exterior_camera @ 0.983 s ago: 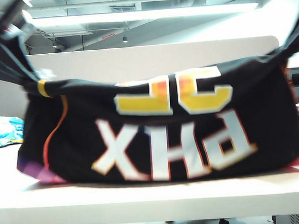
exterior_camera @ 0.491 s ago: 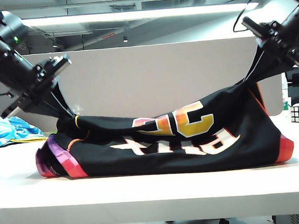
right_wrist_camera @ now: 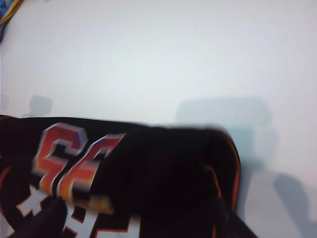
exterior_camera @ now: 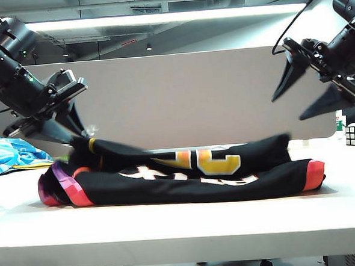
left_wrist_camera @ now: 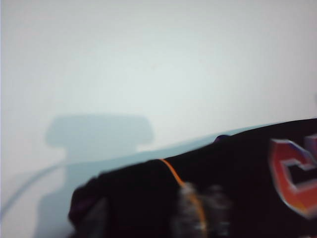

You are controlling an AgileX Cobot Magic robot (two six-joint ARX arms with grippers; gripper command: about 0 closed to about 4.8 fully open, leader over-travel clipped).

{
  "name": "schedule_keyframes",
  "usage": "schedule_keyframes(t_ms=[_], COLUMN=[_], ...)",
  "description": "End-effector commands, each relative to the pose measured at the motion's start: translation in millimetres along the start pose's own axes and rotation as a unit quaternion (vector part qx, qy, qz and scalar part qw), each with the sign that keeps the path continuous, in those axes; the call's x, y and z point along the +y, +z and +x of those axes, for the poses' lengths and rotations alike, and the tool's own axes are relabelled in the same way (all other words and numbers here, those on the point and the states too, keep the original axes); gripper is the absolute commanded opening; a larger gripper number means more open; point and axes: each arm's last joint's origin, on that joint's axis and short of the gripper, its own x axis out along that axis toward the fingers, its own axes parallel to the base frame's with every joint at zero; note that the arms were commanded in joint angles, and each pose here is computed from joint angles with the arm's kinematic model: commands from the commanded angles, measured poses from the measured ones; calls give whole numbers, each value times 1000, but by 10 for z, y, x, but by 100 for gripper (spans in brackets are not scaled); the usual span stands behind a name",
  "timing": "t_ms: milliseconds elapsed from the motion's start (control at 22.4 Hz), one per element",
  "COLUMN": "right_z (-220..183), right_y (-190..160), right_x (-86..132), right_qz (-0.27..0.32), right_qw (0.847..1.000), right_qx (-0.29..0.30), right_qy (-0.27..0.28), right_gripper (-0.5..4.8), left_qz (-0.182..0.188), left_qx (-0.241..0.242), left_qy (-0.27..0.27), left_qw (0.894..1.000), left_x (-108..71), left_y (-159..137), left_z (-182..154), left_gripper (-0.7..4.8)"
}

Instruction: Fold the bottom side of the basketball jersey horizontally towards the center, about one-third of the way, and then fold the bottom of the basketball jersey up towards the top, creating a neat rectangle.

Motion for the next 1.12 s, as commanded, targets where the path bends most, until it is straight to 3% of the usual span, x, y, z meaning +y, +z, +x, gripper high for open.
schedule_keyframes(t_ms=[45, 223, 313, 357, 402, 491, 625, 759, 938, 1117], right_z=[-119, -284, -383, -476, -596, -731, -1062, -1366, -1612, -1752], right_y=[103, 154, 152, 136, 102, 41, -215, -564, -924, -1254], right_x=[-35, -94, -103, -65, 14, 102, 296, 448, 551, 583], right_qz=[2, 13, 10, -5, -36, -59, -83, -102, -113, -127], right_qw=[1000, 1000, 1000, 1000, 999, 998, 996, 992, 986, 977], right_qx=[-15, -9, -8, -5, 1, 5, -32, -66, -113, -155], right_qy=[-6, -7, -6, -8, -13, -14, -19, -31, -54, -67], right_gripper=[355, 348, 291, 236, 145, 0, -5, -5, -5, -5], left_qz=[8, -9, -10, 11, 27, 41, 67, 66, 75, 61], left_qx=[-18, -12, -12, -19, -30, -37, -63, -90, -114, -141], left_qy=[4, -8, -5, -2, -2, -5, -4, 10, 10, -2], left_qw=[1000, 1000, 1000, 1000, 999, 998, 996, 994, 991, 988], left_x=[68, 150, 158, 125, 83, -3, -201, -324, -403, -437], left_y=[58, 68, 81, 106, 140, 158, 31, -263, -605, -911], left_z=[-60, -188, -288, -408, -543, -709, -1121, -1423, -1592, -1636], left_gripper=[192, 197, 169, 100, 12, -6, -6, -6, -6, -6])
